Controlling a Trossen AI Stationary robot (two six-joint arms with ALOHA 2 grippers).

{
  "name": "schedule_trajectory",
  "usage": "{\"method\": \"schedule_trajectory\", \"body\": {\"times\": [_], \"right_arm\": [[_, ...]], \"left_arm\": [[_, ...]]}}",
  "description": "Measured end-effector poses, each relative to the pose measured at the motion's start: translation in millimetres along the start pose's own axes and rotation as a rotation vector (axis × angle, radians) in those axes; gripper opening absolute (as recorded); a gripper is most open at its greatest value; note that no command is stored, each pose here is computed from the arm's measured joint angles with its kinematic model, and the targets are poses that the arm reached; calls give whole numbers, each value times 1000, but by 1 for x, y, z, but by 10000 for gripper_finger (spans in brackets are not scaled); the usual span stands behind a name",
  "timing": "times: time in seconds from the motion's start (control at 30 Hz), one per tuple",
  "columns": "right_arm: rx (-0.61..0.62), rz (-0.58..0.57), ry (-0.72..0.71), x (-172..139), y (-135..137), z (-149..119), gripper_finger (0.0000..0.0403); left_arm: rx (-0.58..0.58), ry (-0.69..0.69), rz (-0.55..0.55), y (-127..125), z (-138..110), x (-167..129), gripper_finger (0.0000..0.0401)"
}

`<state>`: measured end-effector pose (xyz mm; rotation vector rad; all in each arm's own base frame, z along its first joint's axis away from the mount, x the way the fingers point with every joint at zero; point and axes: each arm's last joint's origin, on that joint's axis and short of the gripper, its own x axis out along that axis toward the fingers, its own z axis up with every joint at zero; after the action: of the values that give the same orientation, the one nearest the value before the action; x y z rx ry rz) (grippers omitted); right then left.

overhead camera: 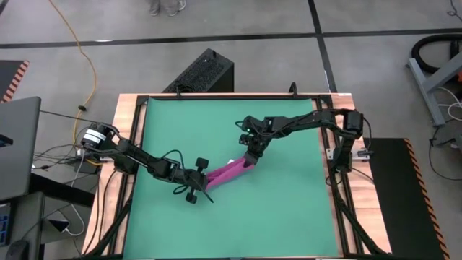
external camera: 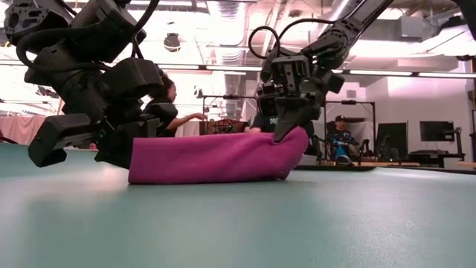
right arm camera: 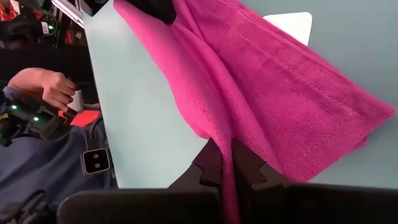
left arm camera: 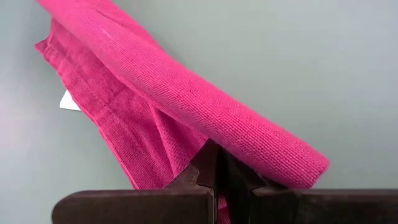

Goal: Roll towel
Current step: Roll the violet towel

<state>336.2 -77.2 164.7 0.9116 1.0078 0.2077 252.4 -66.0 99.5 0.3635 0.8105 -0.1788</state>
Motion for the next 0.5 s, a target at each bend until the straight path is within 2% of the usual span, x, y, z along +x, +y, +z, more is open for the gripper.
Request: {"method": "schedule_trajectory", "body": {"times": [0.5], "right_arm": [[27,-63,-40,-2,-3,2,21]], "left_arm": [[0,1,0,0,0,0,0]]}}
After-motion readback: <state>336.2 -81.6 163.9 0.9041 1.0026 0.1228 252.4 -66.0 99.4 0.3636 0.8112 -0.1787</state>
